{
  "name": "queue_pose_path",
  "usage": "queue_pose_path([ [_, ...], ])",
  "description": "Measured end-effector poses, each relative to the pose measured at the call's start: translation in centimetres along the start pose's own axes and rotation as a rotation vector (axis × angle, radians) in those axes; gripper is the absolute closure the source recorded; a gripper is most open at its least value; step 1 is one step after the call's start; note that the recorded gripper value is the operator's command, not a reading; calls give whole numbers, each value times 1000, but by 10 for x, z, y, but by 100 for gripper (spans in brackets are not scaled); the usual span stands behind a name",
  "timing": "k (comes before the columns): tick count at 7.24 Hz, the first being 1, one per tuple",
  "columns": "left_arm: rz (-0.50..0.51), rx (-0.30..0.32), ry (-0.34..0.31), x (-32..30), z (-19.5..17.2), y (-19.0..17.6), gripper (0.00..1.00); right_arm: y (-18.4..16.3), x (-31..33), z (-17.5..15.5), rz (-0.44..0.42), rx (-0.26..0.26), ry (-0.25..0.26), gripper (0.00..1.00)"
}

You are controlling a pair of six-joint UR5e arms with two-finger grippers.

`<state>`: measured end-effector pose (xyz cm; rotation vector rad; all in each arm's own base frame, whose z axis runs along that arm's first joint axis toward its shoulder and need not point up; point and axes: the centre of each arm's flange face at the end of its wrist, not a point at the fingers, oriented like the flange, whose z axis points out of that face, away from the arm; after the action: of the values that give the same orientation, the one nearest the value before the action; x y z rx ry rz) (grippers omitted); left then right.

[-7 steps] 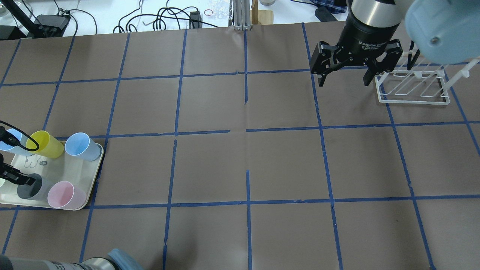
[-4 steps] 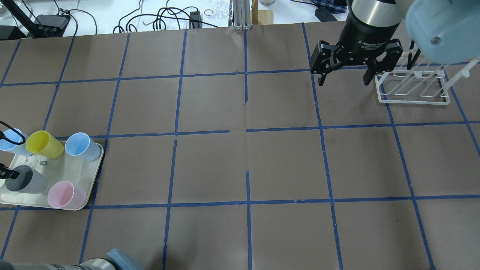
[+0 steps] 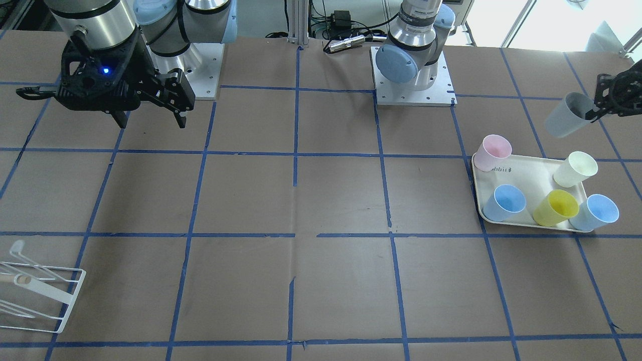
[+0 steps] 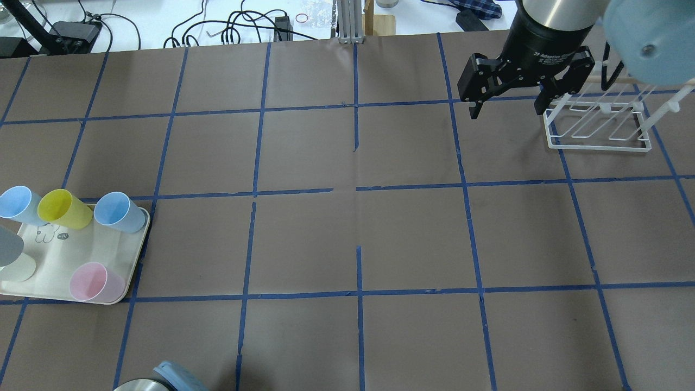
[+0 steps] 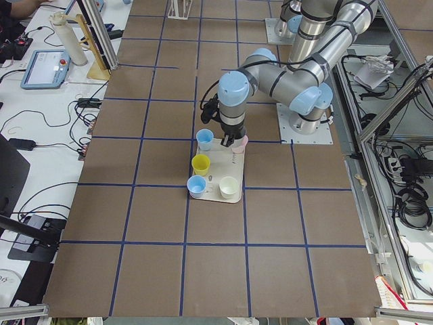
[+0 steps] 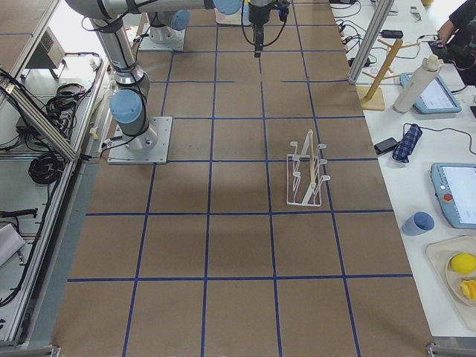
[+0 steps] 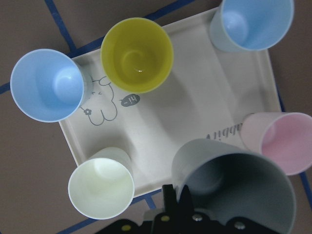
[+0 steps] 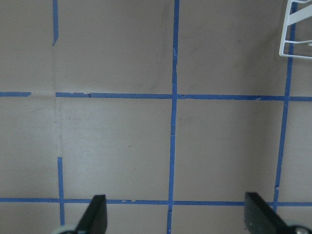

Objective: Transfer IKEA cup to right arm and place on rack

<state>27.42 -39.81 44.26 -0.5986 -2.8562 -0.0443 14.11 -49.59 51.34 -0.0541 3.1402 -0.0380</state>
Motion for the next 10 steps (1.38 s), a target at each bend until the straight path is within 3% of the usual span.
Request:
queue_pose_path([
  [2, -33, 78, 148, 57, -29, -36, 100, 2, 39, -12, -12, 15, -44, 1],
  [4, -132, 135, 273, 128, -23, -102, 100, 4, 73, -15, -41, 4, -80, 1],
  [5, -210, 153, 360, 173, -14, -139, 100, 6, 92, -13, -47, -11, -139, 1],
  [8, -387, 147, 681, 272, 37, -191, 100, 14, 154, -3, -38, -25, -413, 0],
  [10, -448, 152, 920, 325, 82, -198, 100, 24, 180, 10, 42, -21, -670, 0],
])
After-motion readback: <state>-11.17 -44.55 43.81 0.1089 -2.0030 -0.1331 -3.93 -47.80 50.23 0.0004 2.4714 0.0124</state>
